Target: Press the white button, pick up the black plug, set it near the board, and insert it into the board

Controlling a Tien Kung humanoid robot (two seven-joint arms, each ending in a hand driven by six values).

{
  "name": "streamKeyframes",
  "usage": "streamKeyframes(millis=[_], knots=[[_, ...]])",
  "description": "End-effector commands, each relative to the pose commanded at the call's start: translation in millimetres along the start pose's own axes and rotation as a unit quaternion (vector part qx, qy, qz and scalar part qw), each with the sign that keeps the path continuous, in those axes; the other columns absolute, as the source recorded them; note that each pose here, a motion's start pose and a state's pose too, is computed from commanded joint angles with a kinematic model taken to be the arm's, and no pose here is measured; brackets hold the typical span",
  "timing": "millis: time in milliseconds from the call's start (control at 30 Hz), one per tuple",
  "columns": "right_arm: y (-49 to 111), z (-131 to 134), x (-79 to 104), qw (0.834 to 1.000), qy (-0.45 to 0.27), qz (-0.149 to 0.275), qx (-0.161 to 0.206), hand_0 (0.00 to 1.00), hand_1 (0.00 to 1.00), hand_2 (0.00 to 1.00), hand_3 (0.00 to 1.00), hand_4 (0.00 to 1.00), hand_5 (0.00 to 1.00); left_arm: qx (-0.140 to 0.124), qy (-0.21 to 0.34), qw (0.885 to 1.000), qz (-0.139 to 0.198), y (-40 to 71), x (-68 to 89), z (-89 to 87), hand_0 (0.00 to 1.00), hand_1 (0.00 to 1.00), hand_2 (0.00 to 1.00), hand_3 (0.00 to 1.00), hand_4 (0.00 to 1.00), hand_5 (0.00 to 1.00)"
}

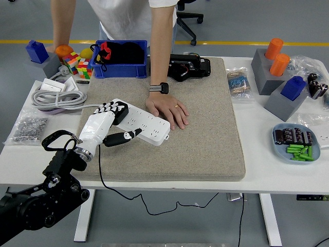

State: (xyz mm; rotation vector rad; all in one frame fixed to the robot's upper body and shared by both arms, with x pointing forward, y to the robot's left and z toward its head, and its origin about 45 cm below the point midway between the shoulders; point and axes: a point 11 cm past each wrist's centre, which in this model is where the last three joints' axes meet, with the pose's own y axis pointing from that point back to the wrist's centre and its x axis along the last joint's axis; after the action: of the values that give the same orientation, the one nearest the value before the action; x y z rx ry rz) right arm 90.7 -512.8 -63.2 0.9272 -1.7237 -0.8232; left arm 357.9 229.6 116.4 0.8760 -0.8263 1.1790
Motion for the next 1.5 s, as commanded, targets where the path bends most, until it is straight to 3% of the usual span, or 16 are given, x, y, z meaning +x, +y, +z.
streamKeyframes(millis=[233,533,667,700,900,1100,1333,1500], knots=[[0.0,-1,0.5,1.000,0.000,0.000,0.001,0.612,0.578,0.573,0.577,0.641,0.369,-0.004,0.010,1.000,0.013,-1.9,8.4,3.4,0.998,0.981,0.884,0.845,0.924,0.815],[0.0,0,-0.4,1.000,0.000,0.000,0.000,0.612,0.579,0.572,0.577,0.640,0.369,-0.003,0.016,1.000,0.007,2.0,2.2,2.3,0.998,0.977,0.876,0.833,0.921,0.815],[0.0,0,-0.5,1.000,0.000,0.000,0.001,0.612,0.579,0.572,0.577,0.640,0.369,-0.006,0.028,0.999,0.029,-0.9,13.3,2.0,0.998,0.977,0.876,0.833,0.921,0.815],[0.0,0,-0.2,1.000,0.000,0.000,0.001,0.612,0.579,0.572,0.577,0.639,0.369,-0.009,0.033,0.999,0.039,-2.2,19.2,3.2,0.998,0.997,0.937,0.895,0.921,0.815],[0.0,0,0.1,1.000,0.001,0.000,0.000,0.612,0.579,0.572,0.577,0.639,0.368,-0.031,0.058,0.995,0.077,-5.5,42.3,14.7,0.998,0.998,0.969,0.921,0.923,0.823],[0.0,-1,-1.0,1.000,0.000,-0.001,0.001,0.612,0.578,0.571,0.577,0.638,0.367,-0.045,0.075,0.992,0.096,-5.2,50.4,21.6,0.998,0.998,0.972,0.923,0.922,0.821],[0.0,-1,-0.3,1.000,-0.001,0.000,0.001,0.611,0.578,0.571,0.578,0.638,0.366,-0.021,0.100,0.987,0.124,-5.7,64.0,7.3,0.998,0.998,0.973,0.924,0.919,0.822],[0.0,-1,-0.2,1.000,-0.002,0.001,0.001,0.611,0.578,0.571,0.578,0.638,0.367,0.003,0.122,0.981,0.153,-5.3,83.0,-9.0,0.998,0.998,0.969,0.918,0.916,0.820]])
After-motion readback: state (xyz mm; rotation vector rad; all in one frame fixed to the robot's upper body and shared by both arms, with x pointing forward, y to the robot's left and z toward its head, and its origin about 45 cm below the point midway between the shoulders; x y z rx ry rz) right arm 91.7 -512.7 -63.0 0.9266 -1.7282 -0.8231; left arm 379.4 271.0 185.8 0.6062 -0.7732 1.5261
